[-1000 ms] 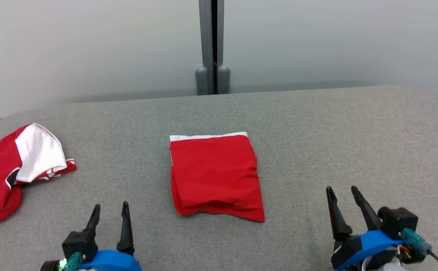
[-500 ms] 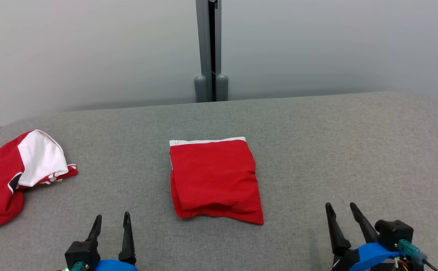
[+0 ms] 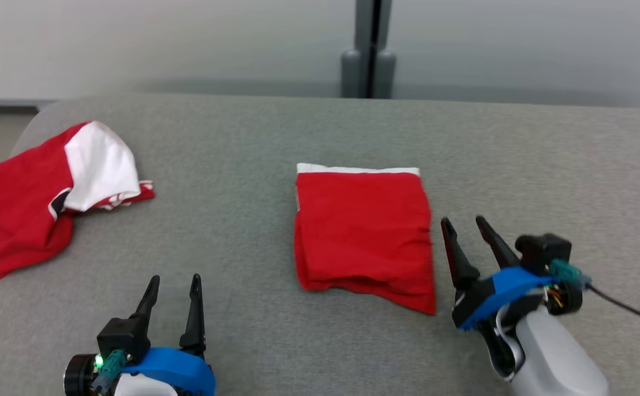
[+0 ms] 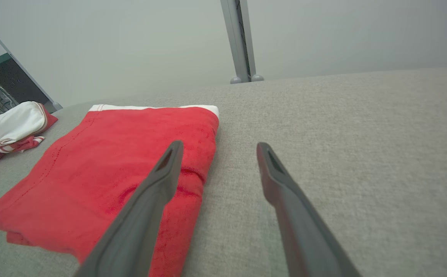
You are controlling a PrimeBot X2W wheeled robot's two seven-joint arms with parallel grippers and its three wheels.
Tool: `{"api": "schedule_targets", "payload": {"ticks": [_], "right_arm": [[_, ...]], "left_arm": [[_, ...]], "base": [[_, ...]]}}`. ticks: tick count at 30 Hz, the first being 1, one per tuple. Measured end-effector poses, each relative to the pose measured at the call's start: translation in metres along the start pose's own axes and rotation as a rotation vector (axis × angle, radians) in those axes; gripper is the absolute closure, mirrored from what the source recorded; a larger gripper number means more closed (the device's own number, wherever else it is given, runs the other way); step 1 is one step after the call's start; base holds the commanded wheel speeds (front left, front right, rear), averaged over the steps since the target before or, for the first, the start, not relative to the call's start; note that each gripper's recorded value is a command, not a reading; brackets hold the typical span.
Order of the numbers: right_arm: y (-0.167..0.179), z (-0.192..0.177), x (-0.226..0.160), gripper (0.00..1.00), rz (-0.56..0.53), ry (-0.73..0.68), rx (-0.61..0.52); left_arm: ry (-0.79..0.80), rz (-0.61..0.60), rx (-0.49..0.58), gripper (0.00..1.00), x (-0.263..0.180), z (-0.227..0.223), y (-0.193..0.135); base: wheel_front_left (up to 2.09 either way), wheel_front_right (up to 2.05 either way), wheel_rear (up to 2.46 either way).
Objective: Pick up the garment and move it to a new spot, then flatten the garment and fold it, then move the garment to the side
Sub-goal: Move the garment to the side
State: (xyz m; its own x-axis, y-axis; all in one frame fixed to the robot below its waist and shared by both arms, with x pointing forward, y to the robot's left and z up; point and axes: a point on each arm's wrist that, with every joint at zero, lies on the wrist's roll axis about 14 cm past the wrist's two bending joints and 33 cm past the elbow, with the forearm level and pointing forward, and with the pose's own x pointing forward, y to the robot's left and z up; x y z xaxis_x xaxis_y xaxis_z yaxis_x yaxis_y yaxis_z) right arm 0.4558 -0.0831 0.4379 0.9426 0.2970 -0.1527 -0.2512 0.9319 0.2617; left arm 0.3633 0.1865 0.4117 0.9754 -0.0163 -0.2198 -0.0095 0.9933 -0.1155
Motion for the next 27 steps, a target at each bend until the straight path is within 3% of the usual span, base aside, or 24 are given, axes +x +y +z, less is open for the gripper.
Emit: {"api": "schedule_targets", "payload": {"ticks": [8, 9, 10, 18, 27], "right_arm": [[0.018, -0.054, 0.035, 0.0, 0.053, 0.191, -0.011], [0.021, -0.064, 0.038, 0.55, 0.059, 0.223, -0.007], [0.022, -0.065, 0.04, 1.0, 0.062, 0.225, 0.007], [0.009, -0.04, 0.039, 1.0, 0.031, 0.139, 0.031], [-0.048, -0.027, -0.014, 1.0, -0.121, 0.08, 0.045]], "left_arm": [[0.041, 0.099, -0.011, 0.0, -0.01, -0.013, 0.035], [0.05, 0.112, -0.014, 0.0, -0.012, -0.015, 0.039], [0.052, 0.114, -0.014, 0.0, -0.011, -0.016, 0.04], [0.039, 0.055, -0.007, 0.0, 0.006, -0.011, 0.023], [0.037, -0.192, 0.019, 0.0, 0.045, -0.012, -0.057]], "base": [[0.0, 0.0, 0.0], [0.0, 0.0, 0.0], [0.0, 0.0, 0.0], [0.0, 0.0, 0.0], [0.0, 0.0, 0.0]]}}
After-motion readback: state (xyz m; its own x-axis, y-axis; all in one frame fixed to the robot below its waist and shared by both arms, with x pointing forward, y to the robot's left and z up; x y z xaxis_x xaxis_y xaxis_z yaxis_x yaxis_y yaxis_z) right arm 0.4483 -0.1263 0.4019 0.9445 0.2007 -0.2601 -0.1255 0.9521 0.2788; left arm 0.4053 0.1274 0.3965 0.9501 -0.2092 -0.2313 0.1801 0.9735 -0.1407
